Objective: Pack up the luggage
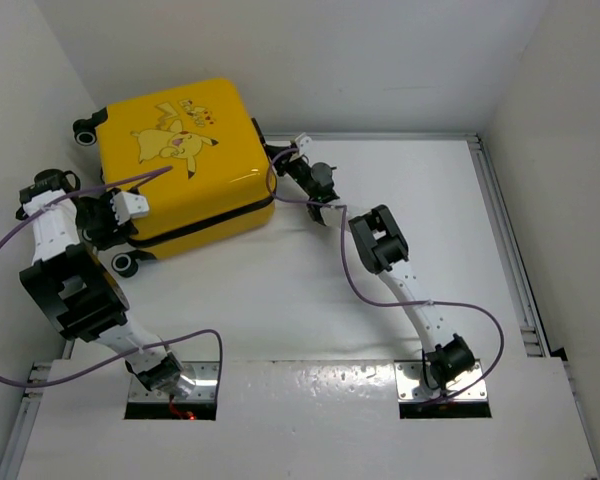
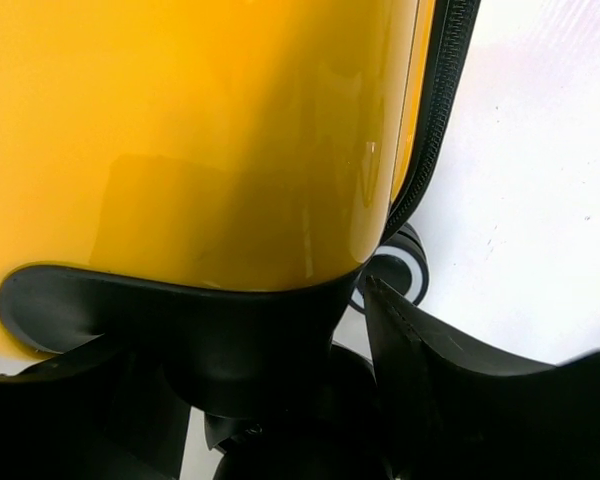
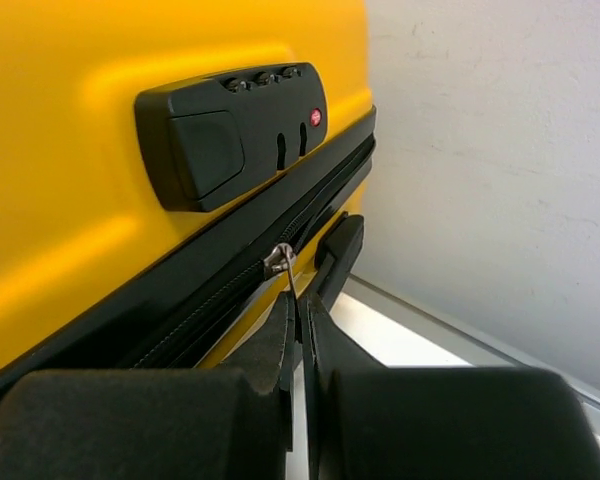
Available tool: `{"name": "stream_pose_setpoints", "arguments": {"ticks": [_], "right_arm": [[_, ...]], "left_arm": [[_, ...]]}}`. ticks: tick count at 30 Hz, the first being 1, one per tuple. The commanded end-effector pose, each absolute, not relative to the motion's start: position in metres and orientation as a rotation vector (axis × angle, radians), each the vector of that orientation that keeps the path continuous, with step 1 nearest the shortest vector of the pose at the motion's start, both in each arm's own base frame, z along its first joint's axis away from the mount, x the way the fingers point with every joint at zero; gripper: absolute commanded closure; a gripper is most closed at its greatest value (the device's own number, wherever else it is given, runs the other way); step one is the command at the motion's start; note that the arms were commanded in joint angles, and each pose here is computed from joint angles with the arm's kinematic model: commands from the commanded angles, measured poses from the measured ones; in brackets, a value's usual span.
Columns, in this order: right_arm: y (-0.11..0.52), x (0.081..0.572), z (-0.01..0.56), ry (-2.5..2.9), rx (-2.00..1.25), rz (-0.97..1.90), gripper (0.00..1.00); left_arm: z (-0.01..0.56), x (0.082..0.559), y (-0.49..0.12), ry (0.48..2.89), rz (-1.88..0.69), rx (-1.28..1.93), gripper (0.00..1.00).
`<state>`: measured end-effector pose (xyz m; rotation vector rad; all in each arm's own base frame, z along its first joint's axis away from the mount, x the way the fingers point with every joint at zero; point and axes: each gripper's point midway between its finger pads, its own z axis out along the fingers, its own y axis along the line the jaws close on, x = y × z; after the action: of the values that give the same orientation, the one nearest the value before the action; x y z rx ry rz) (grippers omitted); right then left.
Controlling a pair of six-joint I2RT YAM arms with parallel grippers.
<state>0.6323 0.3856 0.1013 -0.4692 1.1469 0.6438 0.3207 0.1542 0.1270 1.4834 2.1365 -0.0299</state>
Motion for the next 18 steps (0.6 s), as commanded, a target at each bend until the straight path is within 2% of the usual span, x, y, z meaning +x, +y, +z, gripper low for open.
{"name": "stream_pose_setpoints", "arguments": {"ticks": [1,3,4,5,6,7,8,9,11,13,14,15,18], "right_arm": [[0.324,0.675,0.148,1.084,-0.278,0.467,1.0],[0.324,0.676,0.138,1.107,-0.272,0.455,1.0],[0.328,0.676,0.132,1.123,-0.268,0.457,0.95],[0.326,0.678,0.129,1.127,-0.266,0.453,0.88],[0.329,0.676,0.127,1.129,-0.27,0.454,0.75],[0.329,0.676,0.125,1.134,-0.268,0.449,0.69],[0.328,0.677,0.125,1.137,-0.263,0.449,0.61],[0.327,0.676,0.129,1.135,-0.255,0.448,0.58],[0.323,0.676,0.133,1.131,-0.242,0.432,0.54],[0.314,0.67,0.146,1.106,-0.223,0.418,0.5],[0.308,0.667,0.182,1.049,-0.212,0.41,0.49],[0.298,0.66,0.164,1.07,-0.22,0.391,0.47],[0.276,0.644,0.179,1.088,-0.217,0.388,0.46]], "left_arm": [[0.071,0.298,0.093,1.36,-0.281,2.337,1.0],[0.072,0.3,0.09,1.366,-0.283,2.306,1.0],[0.073,0.303,0.089,1.359,-0.271,2.297,0.88],[0.073,0.306,0.089,1.404,-0.267,2.255,0.67],[0.082,0.313,0.086,1.405,-0.222,2.206,0.47],[0.086,0.318,0.085,1.407,-0.194,2.186,0.32],[0.092,0.325,0.081,1.418,-0.167,2.115,0.09],[0.098,0.332,0.081,1.433,-0.131,2.071,0.0],[0.12,0.348,0.083,1.419,-0.01,2.014,0.0],[0.139,0.361,0.083,1.502,0.031,1.843,0.0],[0.158,0.37,0.086,1.534,0.095,1.758,0.0],[0.172,0.375,0.084,1.531,0.112,1.689,0.0],[0.223,0.382,0.088,1.525,0.204,1.495,0.0]]}}
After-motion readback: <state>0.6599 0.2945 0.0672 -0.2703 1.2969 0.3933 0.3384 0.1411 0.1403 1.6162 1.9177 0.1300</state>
